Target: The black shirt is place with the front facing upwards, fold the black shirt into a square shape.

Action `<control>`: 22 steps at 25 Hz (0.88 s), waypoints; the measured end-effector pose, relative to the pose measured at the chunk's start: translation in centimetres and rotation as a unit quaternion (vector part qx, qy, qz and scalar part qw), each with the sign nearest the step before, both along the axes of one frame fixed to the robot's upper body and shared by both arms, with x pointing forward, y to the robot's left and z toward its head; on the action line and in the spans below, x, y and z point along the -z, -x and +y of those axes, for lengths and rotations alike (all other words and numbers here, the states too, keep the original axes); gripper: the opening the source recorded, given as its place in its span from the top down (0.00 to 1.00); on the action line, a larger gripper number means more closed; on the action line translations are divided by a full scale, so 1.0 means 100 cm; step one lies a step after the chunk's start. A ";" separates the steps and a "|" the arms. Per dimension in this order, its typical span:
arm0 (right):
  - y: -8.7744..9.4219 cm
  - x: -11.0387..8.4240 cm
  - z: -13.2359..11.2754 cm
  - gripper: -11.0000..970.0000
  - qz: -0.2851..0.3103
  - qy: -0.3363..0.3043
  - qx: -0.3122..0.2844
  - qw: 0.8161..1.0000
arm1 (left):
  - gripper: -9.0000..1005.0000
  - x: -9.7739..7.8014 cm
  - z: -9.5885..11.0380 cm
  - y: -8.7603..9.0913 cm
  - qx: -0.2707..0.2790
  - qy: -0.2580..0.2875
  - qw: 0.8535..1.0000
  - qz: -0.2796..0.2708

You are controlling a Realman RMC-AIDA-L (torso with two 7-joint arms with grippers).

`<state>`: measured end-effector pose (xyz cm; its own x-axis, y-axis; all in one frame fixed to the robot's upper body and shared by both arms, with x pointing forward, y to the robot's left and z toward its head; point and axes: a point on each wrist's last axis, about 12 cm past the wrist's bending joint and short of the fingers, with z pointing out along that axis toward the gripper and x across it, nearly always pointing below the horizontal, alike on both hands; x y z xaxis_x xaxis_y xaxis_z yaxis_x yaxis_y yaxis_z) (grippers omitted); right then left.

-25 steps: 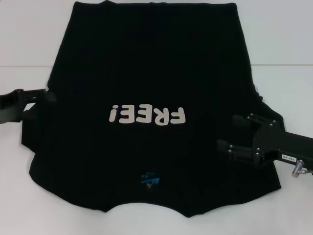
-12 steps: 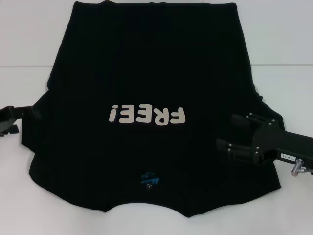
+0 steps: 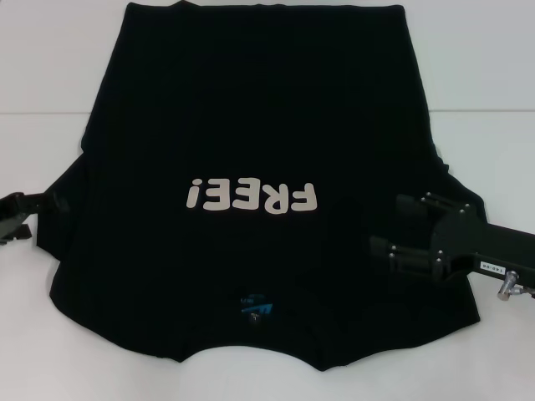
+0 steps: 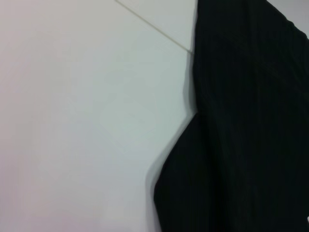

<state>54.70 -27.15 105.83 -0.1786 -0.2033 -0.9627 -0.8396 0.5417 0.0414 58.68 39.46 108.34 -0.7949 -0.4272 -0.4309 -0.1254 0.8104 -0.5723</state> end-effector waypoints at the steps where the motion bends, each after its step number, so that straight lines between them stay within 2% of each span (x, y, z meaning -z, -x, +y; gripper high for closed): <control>1: 0.000 0.000 0.000 0.09 0.000 0.000 0.000 1.000 | 0.07 0.001 0.000 0.001 0.000 0.001 1.000 0.001; 9: 0.000 0.000 0.001 0.09 0.001 0.002 -0.004 1.000 | 0.07 0.007 -0.003 0.003 0.000 0.007 1.000 0.009; 22: 0.002 0.000 0.002 0.09 0.001 -0.001 -0.009 1.000 | 0.07 0.002 -0.016 -0.004 0.019 0.017 1.000 0.005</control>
